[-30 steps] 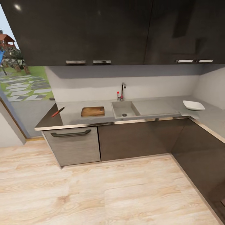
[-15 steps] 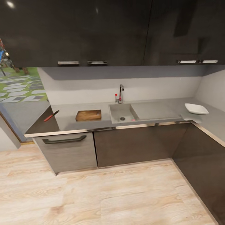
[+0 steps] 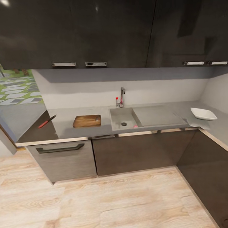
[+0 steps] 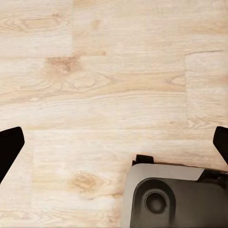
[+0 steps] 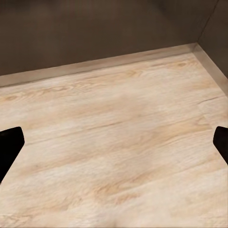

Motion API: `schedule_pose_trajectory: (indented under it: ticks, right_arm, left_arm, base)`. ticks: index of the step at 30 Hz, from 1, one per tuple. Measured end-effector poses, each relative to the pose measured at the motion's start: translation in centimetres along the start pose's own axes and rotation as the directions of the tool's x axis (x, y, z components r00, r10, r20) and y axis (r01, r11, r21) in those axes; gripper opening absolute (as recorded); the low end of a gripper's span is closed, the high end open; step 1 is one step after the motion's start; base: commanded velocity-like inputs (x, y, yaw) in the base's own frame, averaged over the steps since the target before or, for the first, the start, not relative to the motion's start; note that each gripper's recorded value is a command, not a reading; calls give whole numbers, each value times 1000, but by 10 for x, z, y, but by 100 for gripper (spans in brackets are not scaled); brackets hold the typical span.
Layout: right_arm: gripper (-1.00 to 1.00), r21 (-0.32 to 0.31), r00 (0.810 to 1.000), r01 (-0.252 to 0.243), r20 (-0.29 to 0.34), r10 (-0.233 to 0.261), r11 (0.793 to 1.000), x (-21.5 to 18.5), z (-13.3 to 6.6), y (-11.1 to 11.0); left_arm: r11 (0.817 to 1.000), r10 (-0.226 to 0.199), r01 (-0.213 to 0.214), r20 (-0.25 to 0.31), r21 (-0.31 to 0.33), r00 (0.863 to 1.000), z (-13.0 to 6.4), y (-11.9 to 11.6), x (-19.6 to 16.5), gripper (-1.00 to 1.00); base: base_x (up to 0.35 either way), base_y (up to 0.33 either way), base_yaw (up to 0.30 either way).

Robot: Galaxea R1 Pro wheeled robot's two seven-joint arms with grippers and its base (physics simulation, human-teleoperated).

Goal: In the kitchen, take the Vidalia onion out of the sink, dice it on the chopping board with the paring knife, put the diced onion into the bowl on the countertop, then place both the paring knife and the chopping board into the sink.

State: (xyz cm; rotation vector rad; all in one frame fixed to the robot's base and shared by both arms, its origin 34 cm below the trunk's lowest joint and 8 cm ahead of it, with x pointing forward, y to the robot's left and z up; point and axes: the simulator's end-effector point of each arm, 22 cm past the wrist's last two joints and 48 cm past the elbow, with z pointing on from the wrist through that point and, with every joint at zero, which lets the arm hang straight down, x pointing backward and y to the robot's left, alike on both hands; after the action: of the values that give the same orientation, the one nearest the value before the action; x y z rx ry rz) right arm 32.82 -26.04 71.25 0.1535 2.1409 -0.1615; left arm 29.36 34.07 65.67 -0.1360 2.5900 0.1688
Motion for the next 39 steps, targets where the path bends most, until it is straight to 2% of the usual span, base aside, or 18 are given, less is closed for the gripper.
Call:
schedule_pose_trajectory:
  ticks: [30, 35, 37, 39]
  right_arm:
    - [100, 0, 1000, 2, 0, -2, 1000, 0, 0, -1]
    - [100, 2, 1000, 2, 0, -2, 1000, 0, 0, -2]
    - [100, 2, 1000, 3, 0, -3, 1000, 0, 0, -2]
    - [100, 4, 1000, 4, 1, -4, 1000, 0, 1, -3]
  left_arm:
    - [1000, -3, 3, -8, 2, 1000, 0, -3, 3, 100]
    - [999, -26, 26, -13, 30, 1000, -1, -32, 1, 100]
    - [998, -39, 40, -31, 38, 999, 1, -46, -3, 100]
    - [998, -46, 49, -74, 33, 996, 4, -59, -15, 100]
  base:
    - [9, -7, 0]
    - [0, 0, 0]
    - [0, 0, 0]
    - [0, 0, 0]
